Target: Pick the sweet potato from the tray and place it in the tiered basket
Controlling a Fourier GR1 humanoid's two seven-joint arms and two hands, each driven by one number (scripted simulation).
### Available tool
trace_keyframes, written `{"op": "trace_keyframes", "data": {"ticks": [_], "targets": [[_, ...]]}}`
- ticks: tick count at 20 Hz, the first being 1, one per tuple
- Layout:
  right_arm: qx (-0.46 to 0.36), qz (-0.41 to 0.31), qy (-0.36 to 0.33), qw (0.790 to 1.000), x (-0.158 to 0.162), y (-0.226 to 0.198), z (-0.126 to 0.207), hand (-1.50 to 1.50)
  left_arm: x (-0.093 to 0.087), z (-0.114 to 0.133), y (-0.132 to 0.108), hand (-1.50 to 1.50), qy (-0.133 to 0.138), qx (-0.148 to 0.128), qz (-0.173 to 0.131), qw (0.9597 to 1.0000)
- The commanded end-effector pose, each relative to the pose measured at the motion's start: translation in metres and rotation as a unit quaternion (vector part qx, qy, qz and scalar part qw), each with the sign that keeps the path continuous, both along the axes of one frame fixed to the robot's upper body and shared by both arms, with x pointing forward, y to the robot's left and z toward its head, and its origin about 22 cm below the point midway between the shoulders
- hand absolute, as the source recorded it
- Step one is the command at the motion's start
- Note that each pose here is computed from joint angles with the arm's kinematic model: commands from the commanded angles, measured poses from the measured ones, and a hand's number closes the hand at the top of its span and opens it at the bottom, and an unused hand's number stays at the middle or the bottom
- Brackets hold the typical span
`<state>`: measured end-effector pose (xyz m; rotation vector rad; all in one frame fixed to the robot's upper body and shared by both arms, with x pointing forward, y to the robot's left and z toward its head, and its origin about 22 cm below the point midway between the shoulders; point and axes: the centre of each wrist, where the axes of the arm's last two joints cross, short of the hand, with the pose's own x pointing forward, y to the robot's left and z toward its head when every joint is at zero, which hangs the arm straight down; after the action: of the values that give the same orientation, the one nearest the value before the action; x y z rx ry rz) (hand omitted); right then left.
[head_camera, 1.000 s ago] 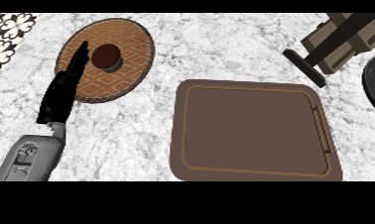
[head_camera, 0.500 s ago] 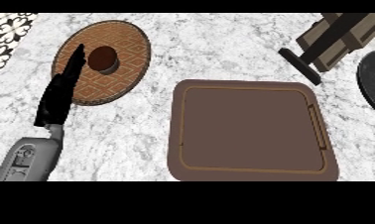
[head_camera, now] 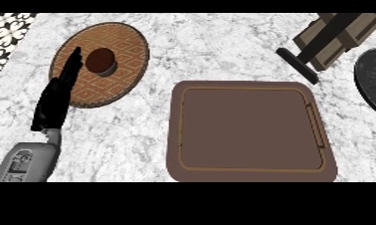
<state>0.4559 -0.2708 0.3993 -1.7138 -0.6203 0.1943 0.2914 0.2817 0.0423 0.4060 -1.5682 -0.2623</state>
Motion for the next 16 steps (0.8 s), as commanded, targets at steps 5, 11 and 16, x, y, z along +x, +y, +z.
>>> {"op": "trace_keyframes", "data": {"ticks": [5,11,16], "targets": [[0.162,-0.025,-0.075,0.984,0.004,-0.021,-0.027,1.5,-0.002,-0.009,0.001,0.0,0.008,0.0,0.007,0.9999],[0.159,0.0,-0.097,0.983,0.01,-0.018,-0.054,-1.5,0.007,-0.011,0.001,0.0,0.001,-0.003,0.012,0.9999],[0.127,-0.005,-0.178,0.976,-0.002,-0.02,-0.015,-1.5,0.0,-0.004,0.01,0.0,0.004,-0.003,0.0,1.0]]}}
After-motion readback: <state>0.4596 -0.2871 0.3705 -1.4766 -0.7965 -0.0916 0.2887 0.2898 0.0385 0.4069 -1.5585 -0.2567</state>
